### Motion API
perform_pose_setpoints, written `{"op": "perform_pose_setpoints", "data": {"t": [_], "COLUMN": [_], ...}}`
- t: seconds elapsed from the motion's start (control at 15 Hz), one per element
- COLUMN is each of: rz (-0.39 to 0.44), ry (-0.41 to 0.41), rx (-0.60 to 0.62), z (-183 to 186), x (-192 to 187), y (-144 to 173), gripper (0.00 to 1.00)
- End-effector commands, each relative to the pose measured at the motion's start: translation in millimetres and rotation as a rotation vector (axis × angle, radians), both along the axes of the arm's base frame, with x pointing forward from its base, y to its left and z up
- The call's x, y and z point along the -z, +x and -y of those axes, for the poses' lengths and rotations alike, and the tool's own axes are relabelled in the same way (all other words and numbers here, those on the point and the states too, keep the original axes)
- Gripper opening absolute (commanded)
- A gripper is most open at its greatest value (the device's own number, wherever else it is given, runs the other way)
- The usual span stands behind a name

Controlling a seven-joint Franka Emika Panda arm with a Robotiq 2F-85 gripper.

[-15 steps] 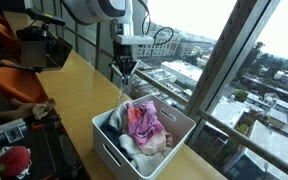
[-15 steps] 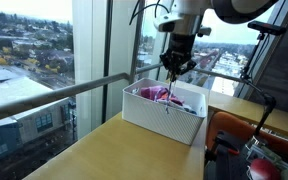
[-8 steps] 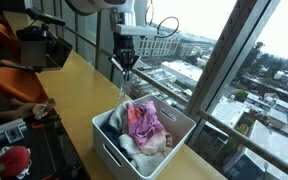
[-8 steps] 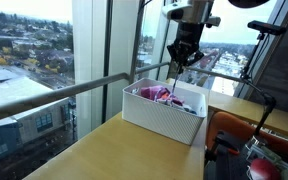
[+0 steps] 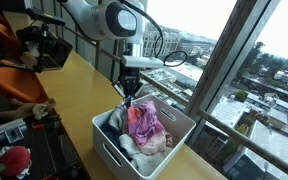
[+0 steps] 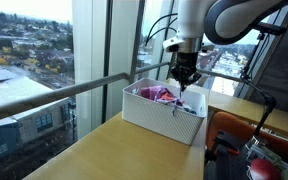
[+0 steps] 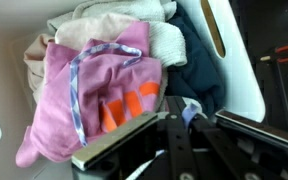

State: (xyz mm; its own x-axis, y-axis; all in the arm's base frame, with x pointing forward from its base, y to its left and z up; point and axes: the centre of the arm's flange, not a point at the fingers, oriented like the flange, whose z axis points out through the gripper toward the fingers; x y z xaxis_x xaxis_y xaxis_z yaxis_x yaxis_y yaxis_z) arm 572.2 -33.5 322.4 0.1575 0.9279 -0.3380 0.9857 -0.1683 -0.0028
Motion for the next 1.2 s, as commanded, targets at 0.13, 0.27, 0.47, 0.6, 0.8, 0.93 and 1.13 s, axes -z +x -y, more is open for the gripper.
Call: {"op": "perform_pose_setpoints", "data": {"t": [0.13, 0.27, 0.47, 0.6, 0.8, 0.93, 1.13], "rz": [0.002, 0.015, 0.052, 0.075, 0.097, 0.103, 0.1], "ry": [0.002, 0.0, -0.007, -0.014, -0.024, -0.024, -0.027], "rx": [0.04, 0.043, 0.05, 0.054, 0.059, 0.064, 0.067], "z": [16, 18, 26, 29, 33, 36, 38], "x": [6, -5, -30, -42, -49, -51, -45], "y": [14, 17, 26, 31, 35, 36, 37], "gripper": [0.0, 0.0, 0.0, 0.0, 0.0, 0.0, 0.0]}}
